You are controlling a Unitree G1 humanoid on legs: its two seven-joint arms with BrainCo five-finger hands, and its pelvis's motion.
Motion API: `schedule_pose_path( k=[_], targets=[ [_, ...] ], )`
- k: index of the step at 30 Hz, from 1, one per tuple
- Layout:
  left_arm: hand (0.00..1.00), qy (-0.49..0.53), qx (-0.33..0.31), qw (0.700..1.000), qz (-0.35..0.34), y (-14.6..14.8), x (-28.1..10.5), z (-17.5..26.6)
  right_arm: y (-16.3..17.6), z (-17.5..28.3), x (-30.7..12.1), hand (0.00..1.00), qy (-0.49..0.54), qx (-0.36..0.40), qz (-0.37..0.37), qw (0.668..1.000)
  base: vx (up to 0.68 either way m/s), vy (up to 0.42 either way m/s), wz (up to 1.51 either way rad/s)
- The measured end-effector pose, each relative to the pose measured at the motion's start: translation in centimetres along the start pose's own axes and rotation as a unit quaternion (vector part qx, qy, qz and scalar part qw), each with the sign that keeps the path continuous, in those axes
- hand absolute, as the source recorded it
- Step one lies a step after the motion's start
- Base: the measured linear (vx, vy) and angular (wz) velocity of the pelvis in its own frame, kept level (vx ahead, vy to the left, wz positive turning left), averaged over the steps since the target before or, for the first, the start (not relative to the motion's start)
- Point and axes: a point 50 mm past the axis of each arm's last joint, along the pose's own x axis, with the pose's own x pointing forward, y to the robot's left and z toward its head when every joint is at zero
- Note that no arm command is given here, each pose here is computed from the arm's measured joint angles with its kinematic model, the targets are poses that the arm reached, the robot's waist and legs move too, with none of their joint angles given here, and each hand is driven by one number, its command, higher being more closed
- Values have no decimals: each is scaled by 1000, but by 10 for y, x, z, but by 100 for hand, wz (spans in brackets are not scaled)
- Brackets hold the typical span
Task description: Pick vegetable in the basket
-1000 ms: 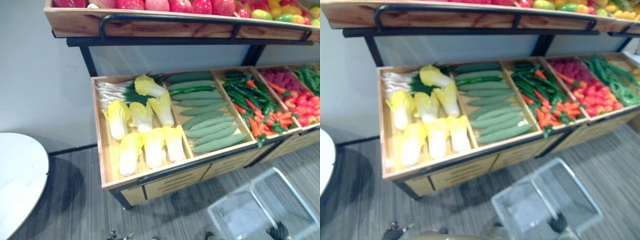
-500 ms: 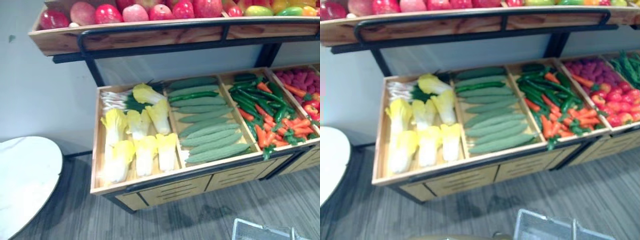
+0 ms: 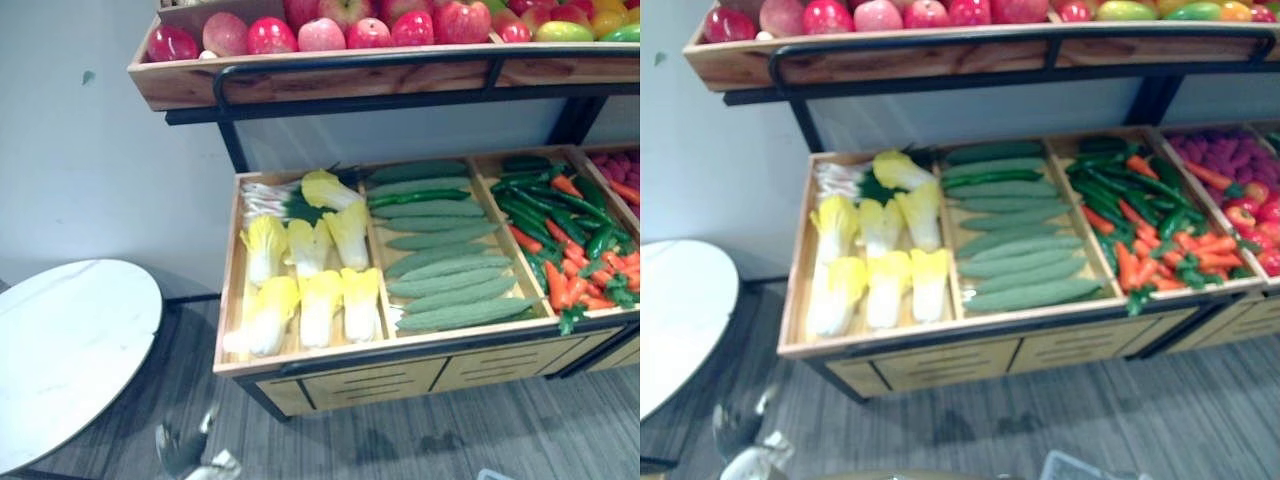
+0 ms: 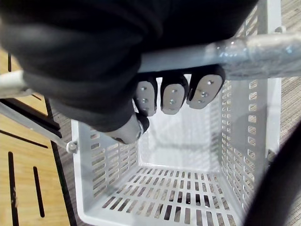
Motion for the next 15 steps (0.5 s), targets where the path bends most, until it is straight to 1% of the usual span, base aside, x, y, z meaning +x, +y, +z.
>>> schedule_pose_path(
  k=[2,3,4,5,7,9,10,13,15],
  targets=[
    [0,-60,2,998,-32,-15,-2,25,5,6,0,100,-16,-19,10,1000,122,19,-8],
    [0,-96,6,994,-57,-29,-5,40,9,8,-1,100,-22,-31,19,999,74,16,-7],
    [0,-115,11,991,-68,-35,-6,47,12,7,-1,100,-22,-37,24,999,53,20,-4],
    [0,-155,14,984,-82,-44,-9,63,17,8,-2,100,-25,-46,33,998,31,10,-6],
    [0,-199,14,977,-81,-52,-13,81,21,10,-3,100,-33,-57,44,997,14,-7,-7],
    [0,-222,9,973,-67,-52,-15,91,21,10,-3,100,-34,-58,46,997,-18,-6,-12],
    [0,-229,5,972,-60,-52,-16,94,21,10,-3,100,-34,-59,46,997,-21,-1,-10],
    [0,-246,24,968,-41,-49,-16,98,19,9,-3,100,-33,-60,45,997,-18,0,-15],
    [0,-247,25,968,-29,-49,-14,100,20,8,-3,100,-33,-65,46,996,-2,-4,-14]
  ],
)
